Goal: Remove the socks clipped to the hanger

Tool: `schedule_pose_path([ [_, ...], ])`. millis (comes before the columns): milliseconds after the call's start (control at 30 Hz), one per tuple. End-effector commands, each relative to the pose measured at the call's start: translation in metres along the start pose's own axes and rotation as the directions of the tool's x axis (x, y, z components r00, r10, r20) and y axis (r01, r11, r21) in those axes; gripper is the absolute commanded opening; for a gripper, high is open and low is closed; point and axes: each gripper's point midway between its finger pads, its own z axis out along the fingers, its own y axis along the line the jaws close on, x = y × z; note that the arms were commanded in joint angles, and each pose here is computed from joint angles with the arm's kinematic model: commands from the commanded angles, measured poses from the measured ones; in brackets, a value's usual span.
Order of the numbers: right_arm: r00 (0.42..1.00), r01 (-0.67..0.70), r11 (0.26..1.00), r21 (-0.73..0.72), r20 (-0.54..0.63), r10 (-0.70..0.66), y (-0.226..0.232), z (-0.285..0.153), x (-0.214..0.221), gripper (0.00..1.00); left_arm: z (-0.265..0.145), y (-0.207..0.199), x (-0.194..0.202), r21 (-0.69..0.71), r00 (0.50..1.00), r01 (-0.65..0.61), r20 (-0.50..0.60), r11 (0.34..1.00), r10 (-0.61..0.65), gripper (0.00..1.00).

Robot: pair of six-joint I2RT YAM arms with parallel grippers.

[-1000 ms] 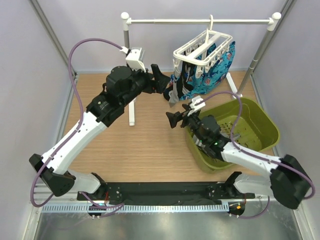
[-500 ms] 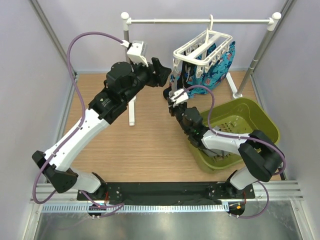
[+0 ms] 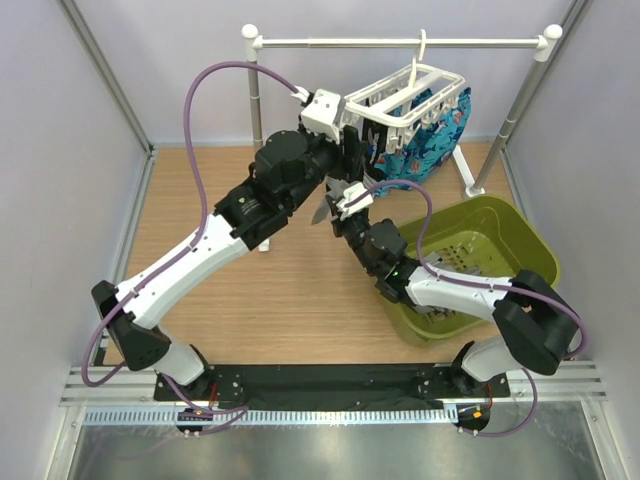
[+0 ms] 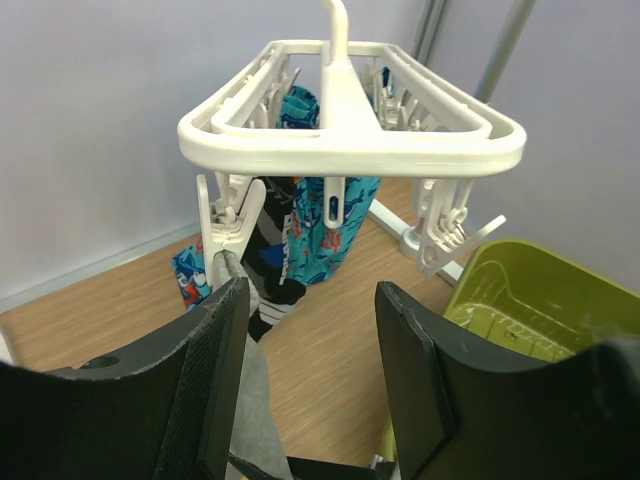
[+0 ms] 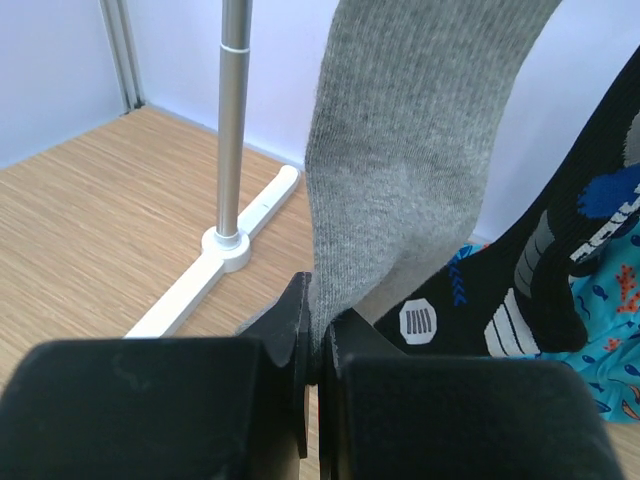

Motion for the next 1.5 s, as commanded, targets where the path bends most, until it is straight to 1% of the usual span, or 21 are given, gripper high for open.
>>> schedule_pose_path([
  [0, 0.995, -0.039, 0.999, 0.01, 0.089, 0.038, -0.003, -0.003, -0.033, 0.01, 0.001, 0.009, -0.038, -0.053, 0.994, -0.001, 0.11, 0.999, 0.007, 0.56],
  [100, 0.995, -0.039, 0.999, -0.004, 0.096, 0.039, 0.001, -0.005, -0.037, 0.01, 0.004, 0.014, -0.037, -0.084, 0.994, -0.022, 0.108, 0.996, 0.031, 0.54],
  [467, 0.993, -0.053, 0.998, -0.036, 0.104, 0.057, 0.01, -0.009, -0.041, 0.01, 0.013, 0.015, -0.036, -0.092, 0.991, -0.082, 0.1, 0.992, 0.091, 0.51],
  [800, 0.991, -0.073, 0.996, -0.046, 0.11, 0.077, 0.011, -0.014, -0.042, 0.01, 0.026, 0.013, -0.027, -0.097, 0.993, -0.083, 0.078, 0.992, 0.09, 0.47],
  [967, 0.991, -0.079, 0.995, -0.055, 0.104, 0.085, 0.014, -0.016, -0.039, 0.01, 0.027, 0.012, -0.034, -0.098, 0.993, -0.05, 0.105, 0.994, 0.06, 0.44],
  [1033, 0.991, -0.086, 0.995, -0.058, 0.099, 0.091, 0.015, -0.018, -0.036, 0.01, 0.031, 0.014, -0.031, -0.112, 0.993, -0.05, 0.099, 0.992, 0.061, 0.42],
  [1100, 0.99, -0.092, 0.994, -0.058, 0.101, 0.097, 0.015, -0.02, -0.036, 0.01, 0.033, 0.015, -0.03, -0.119, 0.993, -0.059, 0.092, 0.991, 0.07, 0.38],
  [1133, 0.99, -0.092, 0.994, -0.06, 0.101, 0.098, 0.015, -0.02, -0.037, 0.01, 0.034, 0.015, -0.028, -0.121, 0.993, -0.06, 0.089, 0.991, 0.071, 0.31],
  [1233, 0.99, -0.09, 0.994, -0.056, 0.102, 0.096, 0.015, -0.021, -0.037, 0.01, 0.036, 0.012, -0.03, -0.111, 0.994, -0.05, 0.094, 0.993, 0.061, 0.21],
  [1267, 0.99, -0.09, 0.995, -0.054, 0.101, 0.095, 0.014, -0.02, -0.036, 0.01, 0.036, 0.011, -0.029, -0.109, 0.994, -0.046, 0.095, 0.993, 0.056, 0.11],
  [1333, 0.99, -0.094, 0.994, -0.052, 0.103, 0.099, 0.013, -0.021, -0.037, 0.01, 0.035, 0.013, -0.031, -0.113, 0.994, -0.041, 0.1, 0.993, 0.052, 0.0],
  [1467, 0.989, -0.1, 0.994, -0.051, 0.103, 0.105, 0.013, -0.021, -0.037, 0.01, 0.029, 0.017, -0.033, -0.134, 0.995, -0.012, 0.1, 0.991, 0.026, 0.0],
])
